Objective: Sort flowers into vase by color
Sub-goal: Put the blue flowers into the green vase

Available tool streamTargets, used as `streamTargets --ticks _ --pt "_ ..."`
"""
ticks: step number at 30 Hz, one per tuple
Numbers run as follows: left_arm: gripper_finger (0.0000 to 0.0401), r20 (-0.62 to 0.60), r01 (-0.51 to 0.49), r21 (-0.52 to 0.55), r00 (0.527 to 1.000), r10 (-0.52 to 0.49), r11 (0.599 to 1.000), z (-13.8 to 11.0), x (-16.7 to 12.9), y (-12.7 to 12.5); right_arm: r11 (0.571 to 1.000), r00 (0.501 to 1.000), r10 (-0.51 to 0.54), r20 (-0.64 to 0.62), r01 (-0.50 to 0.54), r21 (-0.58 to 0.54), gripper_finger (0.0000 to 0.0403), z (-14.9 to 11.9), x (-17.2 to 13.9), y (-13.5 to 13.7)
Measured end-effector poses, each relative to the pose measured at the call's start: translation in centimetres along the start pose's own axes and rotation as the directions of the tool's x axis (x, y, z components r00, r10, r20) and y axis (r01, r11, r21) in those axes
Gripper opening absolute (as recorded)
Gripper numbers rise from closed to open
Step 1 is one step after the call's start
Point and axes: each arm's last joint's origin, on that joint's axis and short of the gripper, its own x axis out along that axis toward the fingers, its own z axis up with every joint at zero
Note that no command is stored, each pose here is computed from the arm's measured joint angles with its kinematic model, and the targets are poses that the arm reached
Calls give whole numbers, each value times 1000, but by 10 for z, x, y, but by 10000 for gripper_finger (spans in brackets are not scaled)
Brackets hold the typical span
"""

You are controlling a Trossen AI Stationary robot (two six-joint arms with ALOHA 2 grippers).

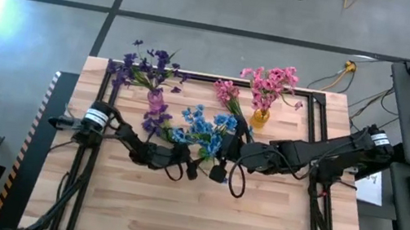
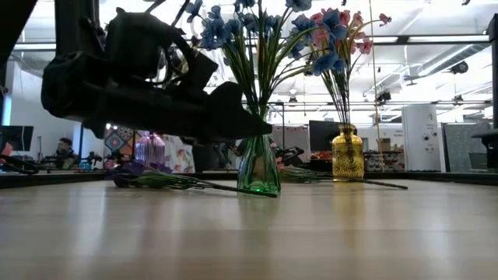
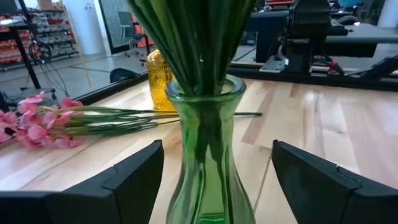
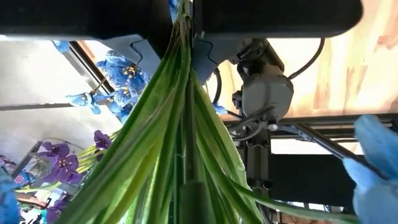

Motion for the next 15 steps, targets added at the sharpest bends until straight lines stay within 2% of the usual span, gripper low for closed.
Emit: streamTargets --ticks 10,15 --pt "281 38 -17 1 999 17 1000 7 9 1 1000 1000 -1 0 1 -2 20 0 0 0" --pt "264 39 -24 -13 999 25 1000 7 10 3 1000 1000 -1 -2 1 -3 20 -1 0 0"
